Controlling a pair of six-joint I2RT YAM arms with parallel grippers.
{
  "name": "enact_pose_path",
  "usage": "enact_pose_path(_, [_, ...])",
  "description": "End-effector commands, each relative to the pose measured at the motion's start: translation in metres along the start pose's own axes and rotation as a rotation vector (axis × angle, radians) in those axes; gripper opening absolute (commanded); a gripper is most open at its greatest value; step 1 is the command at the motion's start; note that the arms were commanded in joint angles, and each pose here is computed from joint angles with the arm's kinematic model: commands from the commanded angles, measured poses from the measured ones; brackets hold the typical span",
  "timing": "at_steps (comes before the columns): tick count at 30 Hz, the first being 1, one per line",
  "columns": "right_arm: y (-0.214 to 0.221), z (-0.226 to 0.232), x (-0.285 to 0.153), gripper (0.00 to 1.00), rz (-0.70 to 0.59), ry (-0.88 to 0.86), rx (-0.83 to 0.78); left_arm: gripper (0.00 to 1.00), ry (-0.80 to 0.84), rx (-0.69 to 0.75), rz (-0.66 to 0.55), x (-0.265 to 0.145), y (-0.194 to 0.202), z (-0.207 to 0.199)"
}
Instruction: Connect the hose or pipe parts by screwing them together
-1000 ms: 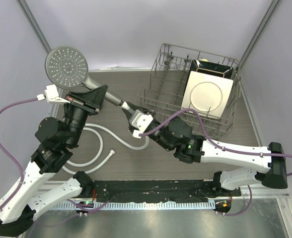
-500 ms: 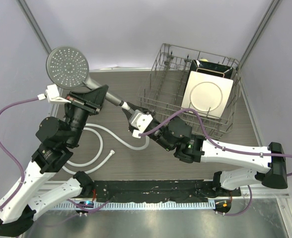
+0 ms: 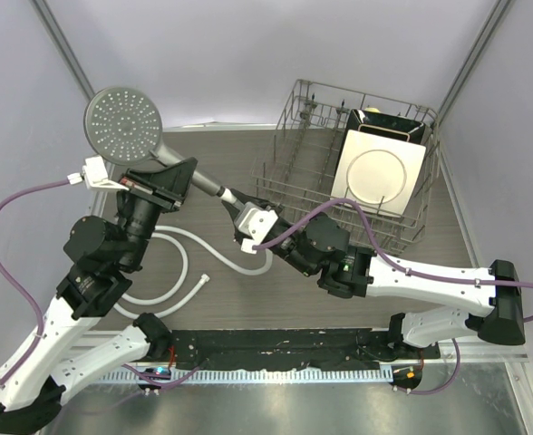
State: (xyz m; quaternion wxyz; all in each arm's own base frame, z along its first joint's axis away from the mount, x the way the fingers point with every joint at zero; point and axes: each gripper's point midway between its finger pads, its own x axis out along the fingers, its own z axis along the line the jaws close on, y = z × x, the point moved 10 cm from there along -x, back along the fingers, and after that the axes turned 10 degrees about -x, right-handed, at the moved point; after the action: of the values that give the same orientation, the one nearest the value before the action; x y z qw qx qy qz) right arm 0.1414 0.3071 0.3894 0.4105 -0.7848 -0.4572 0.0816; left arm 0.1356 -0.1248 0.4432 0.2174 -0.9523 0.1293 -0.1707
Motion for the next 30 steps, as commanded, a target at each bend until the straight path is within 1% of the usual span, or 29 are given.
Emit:
enact_pose_path(1, [-0.036,-0.029,0.001,0.01,-0.140,0.070,0.050,0.00,0.056,0.043,0.118,-0.006,0.013,0.004])
enact_pose_path(5, [-0.038,-0.030,0.003,0.01,-0.143,0.054,0.048,0.00,0.089,0.078,0.175,-0.005,0.019,0.003])
enact_pose_path(8, [-0.040,-0.031,0.003,0.01,-0.147,0.056,0.063,0.00,0.101,0.064,0.209,-0.006,0.023,0.003])
enact_pose_path(14, [-0.039,-0.027,0.002,0.01,-0.167,0.062,0.120,0.00,0.114,-0.003,0.214,-0.007,0.029,0.007])
enact_pose_path(18, [-0.042,-0.028,0.000,0.01,-0.206,0.061,0.139,0.00,0.105,-0.039,0.225,-0.007,0.031,0.008])
enact_pose_path(22, [-0.042,-0.028,-0.001,0.01,-0.218,0.064,0.144,0.00,0.093,-0.036,0.211,-0.009,0.029,0.009])
enact_pose_path(30, [-0.040,-0.027,-0.002,0.01,-0.219,0.072,0.142,0.00,0.073,-0.022,0.236,-0.011,0.031,0.012])
